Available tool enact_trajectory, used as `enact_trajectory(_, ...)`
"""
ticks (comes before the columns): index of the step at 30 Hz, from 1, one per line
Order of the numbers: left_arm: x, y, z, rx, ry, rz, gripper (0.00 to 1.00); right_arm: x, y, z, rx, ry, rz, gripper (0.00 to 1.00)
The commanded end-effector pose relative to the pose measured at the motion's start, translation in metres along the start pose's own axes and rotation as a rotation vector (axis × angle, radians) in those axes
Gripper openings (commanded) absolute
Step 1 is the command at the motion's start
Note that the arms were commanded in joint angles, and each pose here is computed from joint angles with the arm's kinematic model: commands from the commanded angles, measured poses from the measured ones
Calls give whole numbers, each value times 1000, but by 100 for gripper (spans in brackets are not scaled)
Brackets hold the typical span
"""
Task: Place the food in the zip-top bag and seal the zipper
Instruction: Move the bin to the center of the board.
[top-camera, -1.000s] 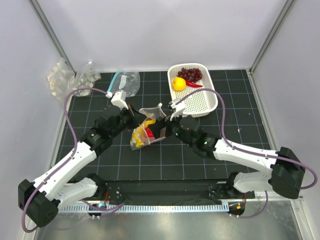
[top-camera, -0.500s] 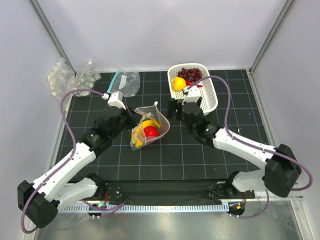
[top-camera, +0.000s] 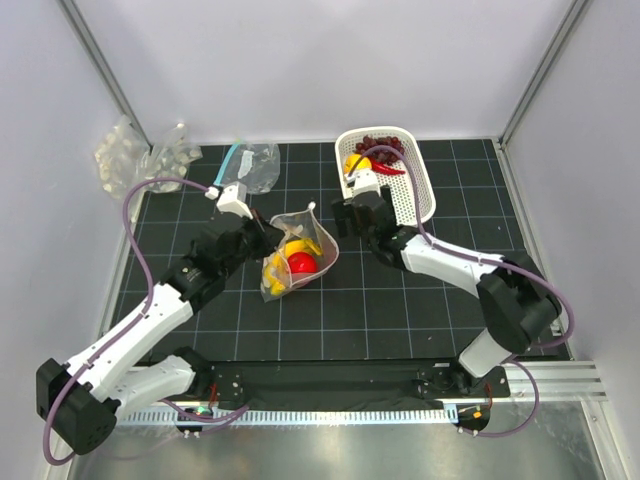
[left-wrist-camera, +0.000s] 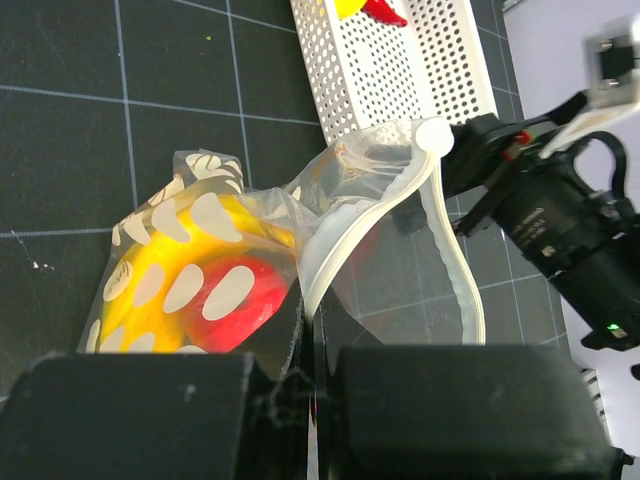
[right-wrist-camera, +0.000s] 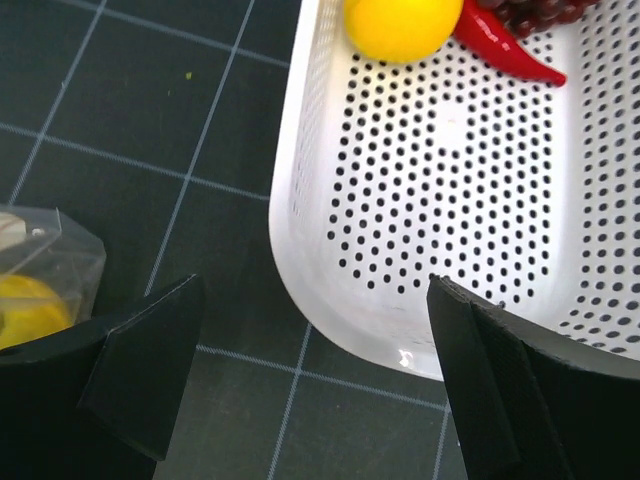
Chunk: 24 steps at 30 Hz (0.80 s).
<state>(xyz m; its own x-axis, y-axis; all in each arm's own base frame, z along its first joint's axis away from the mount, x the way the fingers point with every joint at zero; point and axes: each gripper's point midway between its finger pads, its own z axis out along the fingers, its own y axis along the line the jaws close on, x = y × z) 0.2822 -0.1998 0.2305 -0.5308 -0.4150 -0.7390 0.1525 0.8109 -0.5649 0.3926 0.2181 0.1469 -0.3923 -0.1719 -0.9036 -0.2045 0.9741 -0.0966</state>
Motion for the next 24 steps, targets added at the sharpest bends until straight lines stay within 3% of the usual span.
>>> enact_trajectory(1, -8, -8, 1, 17, -19, -3, 1, -15, 15, 11, -71, -29, -77, 100)
enact_trajectory(8, -8, -7, 2, 14, -20, 1, 1, 1, 15, 27, -51, 70, -107, 99)
enact_trajectory(15, -8, -6, 2, 10, -20, 2, 1, 15, 13, 31, -48, 166, -96, 90)
enact_trajectory(19, -8, -7, 1, 13, -22, 2, 1, 23, 11, 35, -53, 216, -77, 77)
enact_trajectory(21, -8, -7, 2, 11, -22, 2, 1, 26, 9, 37, -51, 239, -73, 64)
enact_trajectory(24, -8, -7, 2, 11, -19, 2, 1, 28, 10, 37, -55, 258, -67, 59)
